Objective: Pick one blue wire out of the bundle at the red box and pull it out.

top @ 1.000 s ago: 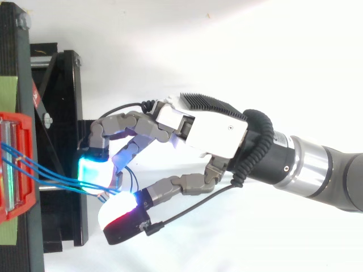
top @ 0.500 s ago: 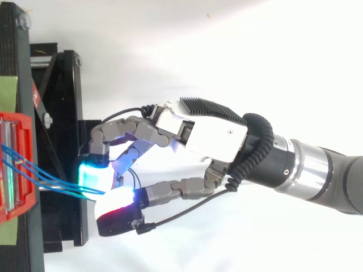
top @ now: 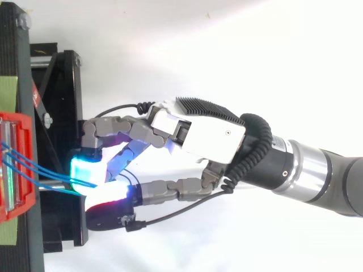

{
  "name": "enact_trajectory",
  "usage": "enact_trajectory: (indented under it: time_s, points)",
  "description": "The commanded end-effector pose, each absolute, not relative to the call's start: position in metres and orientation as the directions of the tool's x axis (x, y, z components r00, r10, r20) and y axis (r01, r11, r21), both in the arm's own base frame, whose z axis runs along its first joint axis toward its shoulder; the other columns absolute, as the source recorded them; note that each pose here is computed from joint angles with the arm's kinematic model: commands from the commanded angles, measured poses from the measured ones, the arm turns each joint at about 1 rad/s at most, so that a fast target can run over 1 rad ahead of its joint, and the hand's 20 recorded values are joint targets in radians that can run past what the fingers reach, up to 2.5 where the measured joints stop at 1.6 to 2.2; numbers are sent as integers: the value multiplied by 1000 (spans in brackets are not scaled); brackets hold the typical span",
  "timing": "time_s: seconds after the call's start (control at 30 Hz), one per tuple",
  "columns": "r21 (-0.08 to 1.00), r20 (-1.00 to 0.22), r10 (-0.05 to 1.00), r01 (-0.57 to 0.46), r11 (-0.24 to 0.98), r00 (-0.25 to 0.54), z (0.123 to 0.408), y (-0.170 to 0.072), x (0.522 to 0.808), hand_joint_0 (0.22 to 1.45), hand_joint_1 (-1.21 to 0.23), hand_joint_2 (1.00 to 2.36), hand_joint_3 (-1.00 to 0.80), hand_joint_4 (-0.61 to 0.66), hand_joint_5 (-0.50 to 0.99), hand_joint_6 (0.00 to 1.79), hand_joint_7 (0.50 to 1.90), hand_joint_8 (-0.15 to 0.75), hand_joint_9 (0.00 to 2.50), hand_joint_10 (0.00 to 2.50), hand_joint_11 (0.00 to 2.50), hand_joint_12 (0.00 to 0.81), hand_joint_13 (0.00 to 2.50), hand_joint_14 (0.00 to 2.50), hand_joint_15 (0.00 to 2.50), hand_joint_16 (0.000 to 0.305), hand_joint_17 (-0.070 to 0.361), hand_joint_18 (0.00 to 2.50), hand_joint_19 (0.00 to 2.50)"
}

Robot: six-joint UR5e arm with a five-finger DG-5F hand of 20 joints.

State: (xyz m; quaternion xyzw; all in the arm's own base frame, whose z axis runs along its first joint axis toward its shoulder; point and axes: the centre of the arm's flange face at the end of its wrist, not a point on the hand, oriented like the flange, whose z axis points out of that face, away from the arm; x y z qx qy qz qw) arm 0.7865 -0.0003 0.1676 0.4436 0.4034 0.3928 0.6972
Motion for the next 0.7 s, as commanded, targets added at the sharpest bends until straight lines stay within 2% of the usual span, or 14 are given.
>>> enact_trajectory:
  time_s: [0.0,0.1,0.13,0.2,0.27,0.33,0.47,0.67]
  points:
    - [937,-208,908,-193,292,365,170,-1,787,624,-611,1002,-44,268,-35,501,1412,269,1083,20,638,395,627,12,322,64,144,537,318]
    - [937,-206,908,-195,291,366,171,-2,787,618,-656,1002,-38,257,-45,504,1464,272,1069,23,661,398,625,13,330,64,145,543,307]
    - [936,-204,908,-198,290,367,173,-2,788,617,-661,1002,-40,266,-52,521,1440,275,1070,23,673,400,626,14,326,64,145,544,310]
    - [936,-204,907,-197,290,368,173,-3,788,595,-728,1004,-53,266,-95,638,1246,280,1065,21,707,401,624,13,335,65,147,550,308]
    - [936,-201,907,-201,289,369,175,-3,789,592,-759,1005,-74,235,-134,750,1115,278,1046,21,745,400,619,13,332,65,146,547,292]
    - [936,-201,907,-201,289,369,175,-2,789,592,-780,1007,-104,244,-143,776,1109,280,1038,25,760,398,614,13,333,64,144,539,296]
    - [935,-200,907,-204,289,370,177,-3,790,581,-810,1013,-271,201,-162,830,1122,245,998,27,790,348,569,14,342,54,121,457,334]
    - [938,-193,910,-203,281,366,180,-4,789,597,-818,1009,-369,203,-146,841,1160,244,1025,26,809,345,569,15,345,53,119,456,333]
